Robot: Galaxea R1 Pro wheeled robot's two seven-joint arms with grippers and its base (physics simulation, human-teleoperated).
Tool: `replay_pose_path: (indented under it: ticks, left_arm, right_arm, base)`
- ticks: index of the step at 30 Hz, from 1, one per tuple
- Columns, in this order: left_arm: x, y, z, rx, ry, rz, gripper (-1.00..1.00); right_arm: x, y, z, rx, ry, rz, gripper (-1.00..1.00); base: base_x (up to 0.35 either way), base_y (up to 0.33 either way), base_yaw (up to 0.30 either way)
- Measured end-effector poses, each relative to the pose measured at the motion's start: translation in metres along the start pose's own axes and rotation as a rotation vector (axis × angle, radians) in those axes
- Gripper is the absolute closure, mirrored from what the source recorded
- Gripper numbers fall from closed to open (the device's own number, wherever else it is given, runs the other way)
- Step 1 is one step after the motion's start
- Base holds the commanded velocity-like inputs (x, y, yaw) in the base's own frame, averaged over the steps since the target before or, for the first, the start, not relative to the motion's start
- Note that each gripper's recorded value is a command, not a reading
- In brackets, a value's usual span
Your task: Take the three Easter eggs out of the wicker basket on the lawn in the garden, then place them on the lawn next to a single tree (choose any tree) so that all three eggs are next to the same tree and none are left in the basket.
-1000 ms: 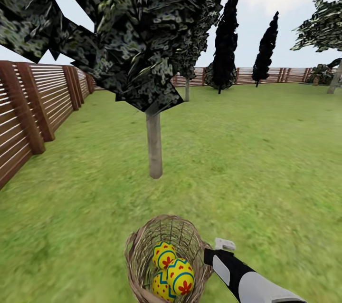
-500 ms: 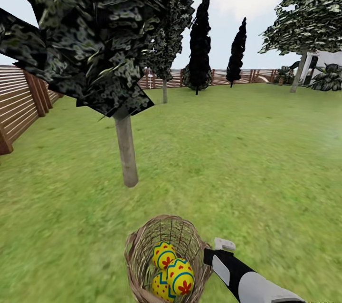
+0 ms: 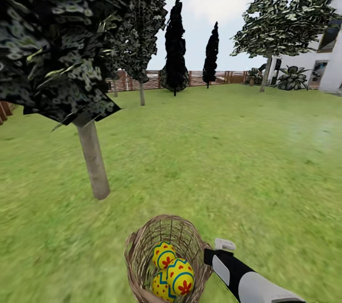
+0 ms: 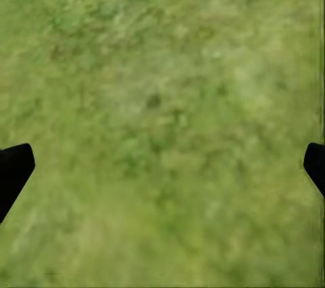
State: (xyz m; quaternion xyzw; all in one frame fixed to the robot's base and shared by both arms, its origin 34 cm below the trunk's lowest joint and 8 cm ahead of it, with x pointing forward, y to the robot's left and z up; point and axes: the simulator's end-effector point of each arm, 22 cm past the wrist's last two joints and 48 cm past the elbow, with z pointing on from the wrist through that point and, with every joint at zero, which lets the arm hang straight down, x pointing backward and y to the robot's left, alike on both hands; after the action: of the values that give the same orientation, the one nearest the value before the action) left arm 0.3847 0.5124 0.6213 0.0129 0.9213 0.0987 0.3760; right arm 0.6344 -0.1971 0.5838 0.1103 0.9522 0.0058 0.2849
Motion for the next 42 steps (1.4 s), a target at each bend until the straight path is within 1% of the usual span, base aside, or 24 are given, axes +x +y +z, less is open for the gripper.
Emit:
replay_pose_path:
  ticks: [8, 15, 28, 32, 42]
  left_arm:
    - [-0.0014, 0.0002, -0.0003, -0.001, -0.005, -0.001, -1.0]
    - [-0.0042, 0.0, -0.0007, 0.001, -0.021, 0.004, -1.0]
    - [-0.0046, 0.0, -0.0008, 0.001, -0.023, 0.005, -1.0]
    - [-0.0047, 0.0, -0.0008, 0.001, -0.023, 0.005, -1.0]
    - [-0.0047, 0.0, -0.0008, 0.001, -0.023, 0.005, -1.0]
  right_arm:
    - [-0.0019, 0.0007, -0.0014, -0.001, -0.005, -0.003, 1.0]
    - [-0.0022, 0.0009, -0.0015, -0.001, -0.005, -0.001, 1.0]
    - [-0.0019, 0.0008, -0.0014, -0.001, -0.005, -0.002, 1.0]
    - [-0.0054, -0.0001, -0.0014, 0.0, -0.021, 0.0, 1.0]
    - [-0.0066, -0.0003, -0.0014, 0.0, -0.024, 0.005, 1.0]
  base:
    - [0.231, -0.224, -0.224]
    - [0.231, -0.225, -0.009]
    - [0.24, -0.206, 0.0]
    - [0.256, -0.171, 0.0]
    - [0.256, -0.171, 0.002]
